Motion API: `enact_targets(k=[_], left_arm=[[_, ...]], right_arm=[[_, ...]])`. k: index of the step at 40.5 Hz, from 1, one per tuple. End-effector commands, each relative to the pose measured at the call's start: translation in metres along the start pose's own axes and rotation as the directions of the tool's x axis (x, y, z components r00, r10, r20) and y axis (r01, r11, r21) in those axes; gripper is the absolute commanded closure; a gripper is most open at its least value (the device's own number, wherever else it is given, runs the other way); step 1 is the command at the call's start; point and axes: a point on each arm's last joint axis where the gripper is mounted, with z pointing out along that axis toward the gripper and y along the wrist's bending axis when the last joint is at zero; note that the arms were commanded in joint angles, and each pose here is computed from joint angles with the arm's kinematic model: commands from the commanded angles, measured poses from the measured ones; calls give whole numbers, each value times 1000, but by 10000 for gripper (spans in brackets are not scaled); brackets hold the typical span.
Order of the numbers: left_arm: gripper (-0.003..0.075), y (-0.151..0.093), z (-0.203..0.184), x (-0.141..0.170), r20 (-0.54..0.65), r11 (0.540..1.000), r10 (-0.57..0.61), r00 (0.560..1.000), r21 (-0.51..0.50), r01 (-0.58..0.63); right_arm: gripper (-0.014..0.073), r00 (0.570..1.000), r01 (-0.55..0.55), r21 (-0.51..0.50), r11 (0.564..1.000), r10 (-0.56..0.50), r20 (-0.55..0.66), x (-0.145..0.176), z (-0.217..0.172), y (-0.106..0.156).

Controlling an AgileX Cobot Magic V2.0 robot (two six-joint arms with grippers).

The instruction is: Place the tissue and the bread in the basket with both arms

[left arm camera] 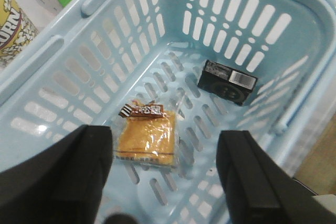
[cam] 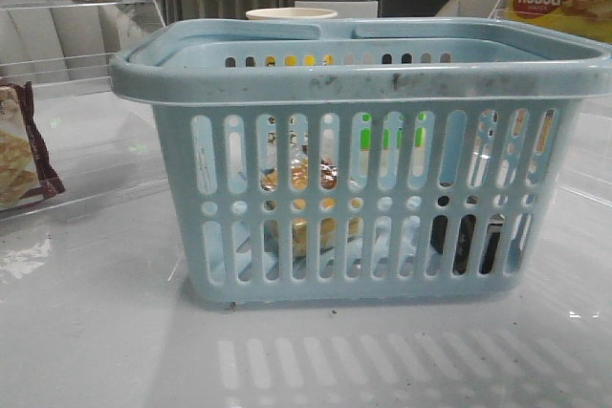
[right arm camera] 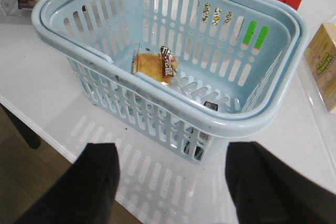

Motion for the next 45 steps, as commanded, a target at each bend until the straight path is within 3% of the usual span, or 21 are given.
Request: enact_targets(k=[1, 12, 24, 30, 35, 45], left_arm=[[232, -13, -49, 4, 121, 1000, 14, 993, -3, -13], [232, -35, -99, 77, 124, 1000, 27, 992, -5, -26], [232, -53, -128, 150, 149, 999, 31, 988, -20, -29], [232, -52, -136, 179, 153, 994, -27, 988, -102, 43], [232, -48, -137, 192, 152, 980, -74, 986, -170, 100], [239, -48, -133, 195, 163, 980, -71, 984, -171, 100]], right_arm=[[54, 995, 11, 10, 1000, -11, 97, -13, -5, -1], [54, 995, 11, 10, 1000, -11, 97, -13, -5, -1], [54, 995, 11, 10, 1000, -11, 96, -13, -5, -1], [54, 996, 11, 8, 1000, -11, 88, -13, -5, -1], [54, 996, 11, 9, 1000, -11, 90, -13, -5, -1], [58, 996, 15, 12, 1000, -16, 86, -12, -5, -1]])
